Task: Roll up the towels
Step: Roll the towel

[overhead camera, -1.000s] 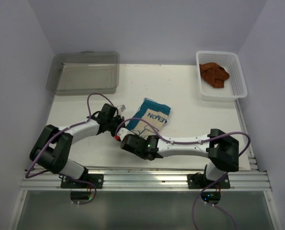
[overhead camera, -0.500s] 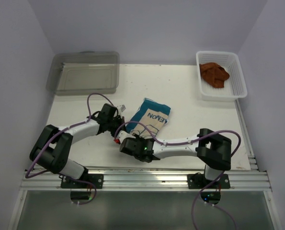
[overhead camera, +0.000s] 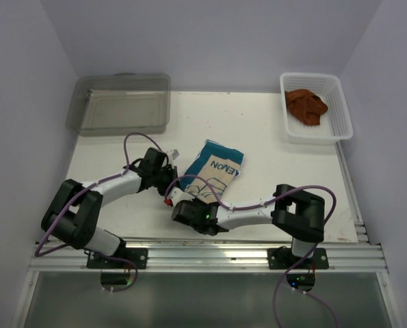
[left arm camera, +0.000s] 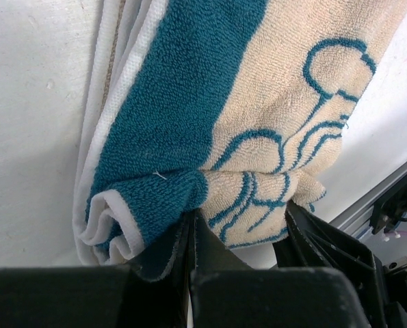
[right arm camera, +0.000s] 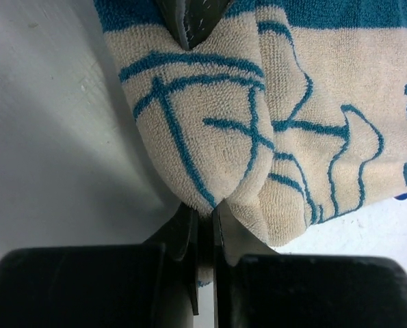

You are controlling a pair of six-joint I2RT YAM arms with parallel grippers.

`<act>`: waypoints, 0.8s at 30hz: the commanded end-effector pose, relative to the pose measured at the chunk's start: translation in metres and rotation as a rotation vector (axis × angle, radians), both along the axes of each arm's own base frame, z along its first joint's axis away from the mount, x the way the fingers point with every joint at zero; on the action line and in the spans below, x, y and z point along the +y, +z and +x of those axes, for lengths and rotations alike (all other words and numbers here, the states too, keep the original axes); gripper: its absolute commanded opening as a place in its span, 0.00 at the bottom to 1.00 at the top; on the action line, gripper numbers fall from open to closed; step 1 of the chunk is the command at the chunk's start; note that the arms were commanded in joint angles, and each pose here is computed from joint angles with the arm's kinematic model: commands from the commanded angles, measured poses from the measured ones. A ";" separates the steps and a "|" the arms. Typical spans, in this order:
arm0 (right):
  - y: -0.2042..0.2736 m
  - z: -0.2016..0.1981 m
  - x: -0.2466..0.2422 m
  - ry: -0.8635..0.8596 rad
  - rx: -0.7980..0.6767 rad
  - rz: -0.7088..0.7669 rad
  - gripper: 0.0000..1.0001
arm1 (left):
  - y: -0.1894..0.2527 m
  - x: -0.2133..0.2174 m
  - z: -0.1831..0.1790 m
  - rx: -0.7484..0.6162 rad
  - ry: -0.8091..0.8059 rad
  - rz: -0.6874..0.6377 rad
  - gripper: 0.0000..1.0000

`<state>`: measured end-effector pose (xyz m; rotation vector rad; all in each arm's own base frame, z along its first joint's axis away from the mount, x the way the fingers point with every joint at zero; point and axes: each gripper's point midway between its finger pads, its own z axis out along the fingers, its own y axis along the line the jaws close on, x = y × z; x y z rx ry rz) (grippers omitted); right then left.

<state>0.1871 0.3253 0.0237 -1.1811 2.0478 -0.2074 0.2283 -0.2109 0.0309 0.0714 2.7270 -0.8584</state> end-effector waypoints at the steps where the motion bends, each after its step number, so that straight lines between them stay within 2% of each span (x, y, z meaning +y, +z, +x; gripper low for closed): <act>1: -0.011 -0.008 -0.002 0.001 0.069 0.036 0.00 | 0.007 0.007 -0.005 -0.003 -0.010 0.039 0.00; 3: 0.000 -0.008 0.003 0.012 0.097 0.093 0.00 | 0.022 0.006 -0.001 -0.031 -0.011 0.028 0.01; 6: 0.012 -0.015 0.012 0.043 0.192 0.185 0.00 | 0.050 0.004 0.004 -0.088 -0.009 0.005 0.08; 9: 0.021 -0.021 0.017 0.064 0.308 0.263 0.00 | 0.077 0.004 0.010 -0.144 0.000 -0.019 0.17; 11: 0.024 -0.026 0.020 0.074 0.393 0.304 0.00 | 0.091 0.005 0.013 -0.172 0.006 -0.026 0.18; 16: 0.038 -0.037 0.027 0.101 0.566 0.392 0.00 | 0.102 0.008 0.013 -0.201 0.011 -0.029 0.19; 24: 0.052 -0.044 0.032 0.096 0.915 0.542 0.00 | 0.085 0.013 -0.002 -0.170 -0.007 -0.017 0.17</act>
